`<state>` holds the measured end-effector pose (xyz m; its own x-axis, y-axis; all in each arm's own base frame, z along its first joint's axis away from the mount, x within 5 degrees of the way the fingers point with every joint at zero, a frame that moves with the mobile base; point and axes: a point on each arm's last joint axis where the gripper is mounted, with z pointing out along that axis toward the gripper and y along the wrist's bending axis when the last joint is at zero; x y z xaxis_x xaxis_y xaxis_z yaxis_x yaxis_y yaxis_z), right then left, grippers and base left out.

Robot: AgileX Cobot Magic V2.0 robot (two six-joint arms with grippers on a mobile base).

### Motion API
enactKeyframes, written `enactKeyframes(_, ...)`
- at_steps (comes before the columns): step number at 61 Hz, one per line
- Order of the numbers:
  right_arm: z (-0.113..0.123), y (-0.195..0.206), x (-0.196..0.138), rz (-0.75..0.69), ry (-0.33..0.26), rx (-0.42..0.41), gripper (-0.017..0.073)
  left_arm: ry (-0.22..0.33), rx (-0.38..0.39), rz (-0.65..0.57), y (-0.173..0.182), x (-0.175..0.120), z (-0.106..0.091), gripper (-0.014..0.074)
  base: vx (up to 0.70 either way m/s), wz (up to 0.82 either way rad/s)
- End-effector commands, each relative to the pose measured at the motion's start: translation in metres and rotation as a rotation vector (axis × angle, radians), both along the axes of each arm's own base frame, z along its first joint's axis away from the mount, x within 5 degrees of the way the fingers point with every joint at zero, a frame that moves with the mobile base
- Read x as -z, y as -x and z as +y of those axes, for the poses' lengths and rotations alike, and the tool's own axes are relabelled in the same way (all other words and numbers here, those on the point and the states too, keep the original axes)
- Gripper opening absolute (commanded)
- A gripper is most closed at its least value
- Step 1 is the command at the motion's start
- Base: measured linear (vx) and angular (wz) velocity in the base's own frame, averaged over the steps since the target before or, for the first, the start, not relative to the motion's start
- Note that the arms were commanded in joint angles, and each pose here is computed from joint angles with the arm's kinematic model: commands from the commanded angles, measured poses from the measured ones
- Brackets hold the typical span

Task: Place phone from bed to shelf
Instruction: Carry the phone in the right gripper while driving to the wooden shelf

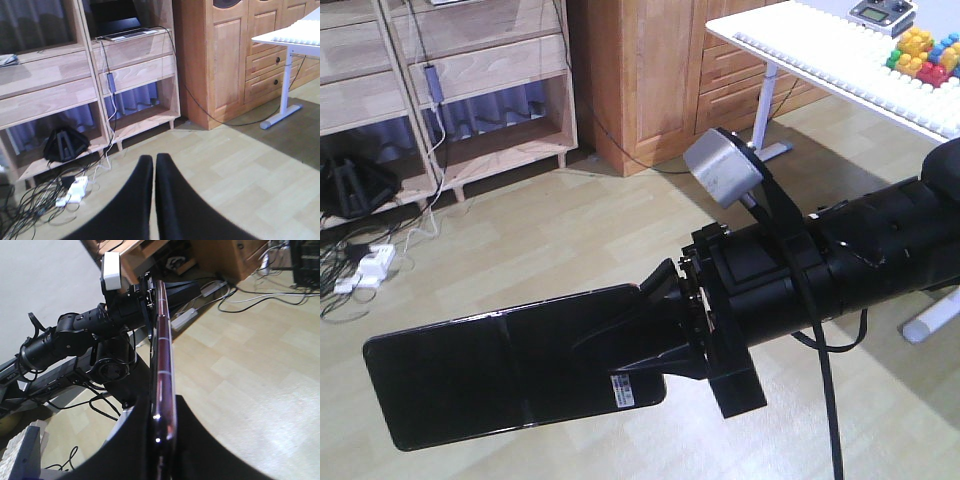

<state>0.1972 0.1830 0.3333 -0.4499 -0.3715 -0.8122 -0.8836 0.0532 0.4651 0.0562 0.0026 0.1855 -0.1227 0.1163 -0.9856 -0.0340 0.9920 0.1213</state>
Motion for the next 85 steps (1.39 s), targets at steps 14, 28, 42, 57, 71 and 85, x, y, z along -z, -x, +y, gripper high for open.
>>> enactKeyframes(14, -0.0015, 0.0113, -0.0250, -0.004, -0.117, -0.057, -0.0002, 0.010, 0.004, -0.106, 0.0011, -0.0146, -0.0003, 0.0001, 0.43, -0.05)
enactKeyframes(28, -0.0015, 0.0113, -0.0250, -0.004, -0.117, -0.057, -0.0002, 0.010, 0.004, -0.106, 0.0011, -0.0146, -0.0003, 0.0001, 0.42, -0.07)
enactKeyframes(42, -0.0015, 0.0113, -0.0250, -0.004, -0.117, -0.057, -0.0002, 0.010, 0.004, -0.106, 0.0011, -0.0146, -0.0003, 0.0001, 0.42, -0.11)
enactKeyframes(57, -0.0015, 0.0113, -0.0250, -0.004, -0.117, -0.057, -0.0002, 0.010, 0.004, -0.106, 0.0011, -0.0146, -0.0003, 0.0001, 0.41, -0.09)
enactKeyframes(71, -0.0015, 0.0113, -0.0250, -0.004, -0.117, -0.057, -0.0002, 0.010, 0.004, -0.106, 0.0011, -0.0146, -0.0003, 0.0001, 0.43, 0.04)
enactKeyframes(85, -0.0015, 0.0113, -0.0250, -0.004, -0.117, -0.057, -0.0002, 0.010, 0.004, -0.106, 0.0011, -0.0146, -0.0003, 0.0001, 0.45, 0.18)
